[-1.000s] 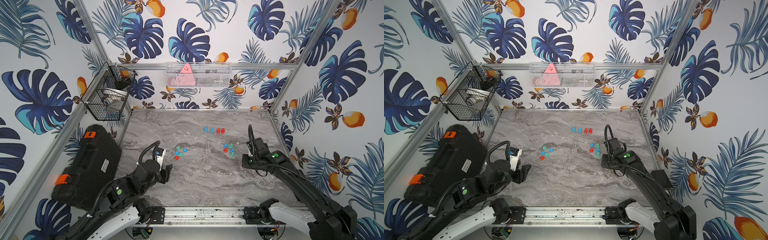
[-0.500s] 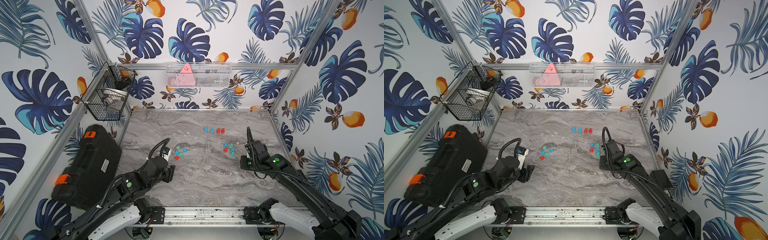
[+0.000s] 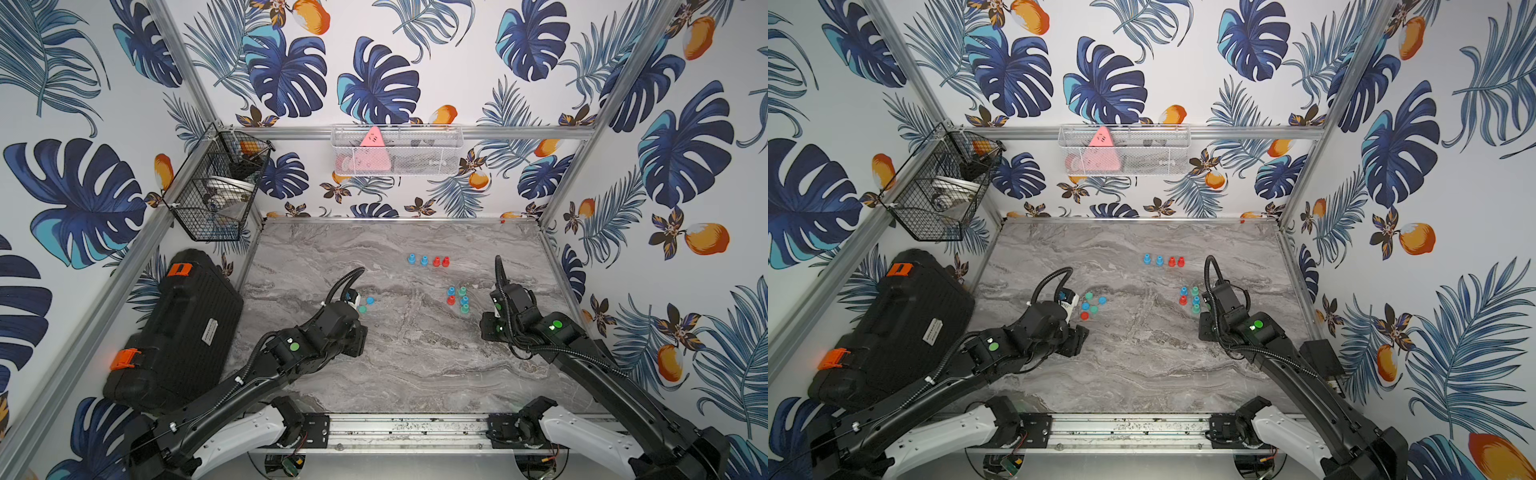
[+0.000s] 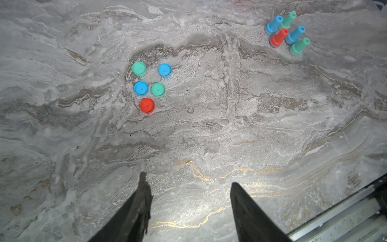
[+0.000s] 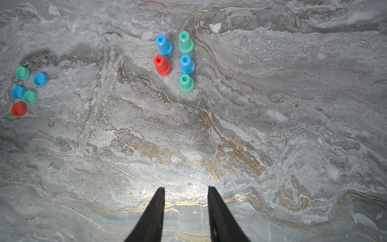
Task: Close the stamp cap
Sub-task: Move the cover to the center of the board.
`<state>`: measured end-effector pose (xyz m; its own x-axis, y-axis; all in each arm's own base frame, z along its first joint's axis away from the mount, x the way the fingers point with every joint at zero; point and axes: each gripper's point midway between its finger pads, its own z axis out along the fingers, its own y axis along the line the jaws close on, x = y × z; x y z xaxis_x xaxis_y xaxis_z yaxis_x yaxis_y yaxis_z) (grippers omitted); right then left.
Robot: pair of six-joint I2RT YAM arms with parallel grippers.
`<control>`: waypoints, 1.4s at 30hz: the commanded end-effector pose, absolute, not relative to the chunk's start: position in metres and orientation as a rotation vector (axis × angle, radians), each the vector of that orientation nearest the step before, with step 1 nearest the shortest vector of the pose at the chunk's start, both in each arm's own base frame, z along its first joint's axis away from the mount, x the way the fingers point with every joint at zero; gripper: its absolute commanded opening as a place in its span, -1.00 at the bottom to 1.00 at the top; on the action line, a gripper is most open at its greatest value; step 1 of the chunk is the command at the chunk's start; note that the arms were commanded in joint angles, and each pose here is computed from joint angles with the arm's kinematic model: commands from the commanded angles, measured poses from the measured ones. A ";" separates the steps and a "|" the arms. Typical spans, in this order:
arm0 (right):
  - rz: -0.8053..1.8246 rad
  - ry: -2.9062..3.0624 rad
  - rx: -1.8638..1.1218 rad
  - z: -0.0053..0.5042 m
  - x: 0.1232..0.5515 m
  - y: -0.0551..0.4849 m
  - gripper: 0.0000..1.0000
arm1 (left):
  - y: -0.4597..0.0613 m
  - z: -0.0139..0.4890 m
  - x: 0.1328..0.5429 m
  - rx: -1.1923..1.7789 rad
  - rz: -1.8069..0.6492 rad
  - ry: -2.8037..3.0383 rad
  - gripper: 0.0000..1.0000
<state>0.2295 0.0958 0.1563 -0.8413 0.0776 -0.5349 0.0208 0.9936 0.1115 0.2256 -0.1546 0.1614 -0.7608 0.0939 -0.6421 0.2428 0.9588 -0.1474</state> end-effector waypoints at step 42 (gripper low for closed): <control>0.137 2.487 0.030 0.170 0.227 0.104 -0.20 | -0.151 0.070 0.339 -0.269 -0.368 2.514 0.26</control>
<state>0.2237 0.1034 0.1675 -0.8068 0.0426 -0.5892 -0.0204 0.9948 0.0999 0.3329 -0.1491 0.0656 -0.8255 -0.2602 -0.5009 -0.1152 0.9464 -0.3019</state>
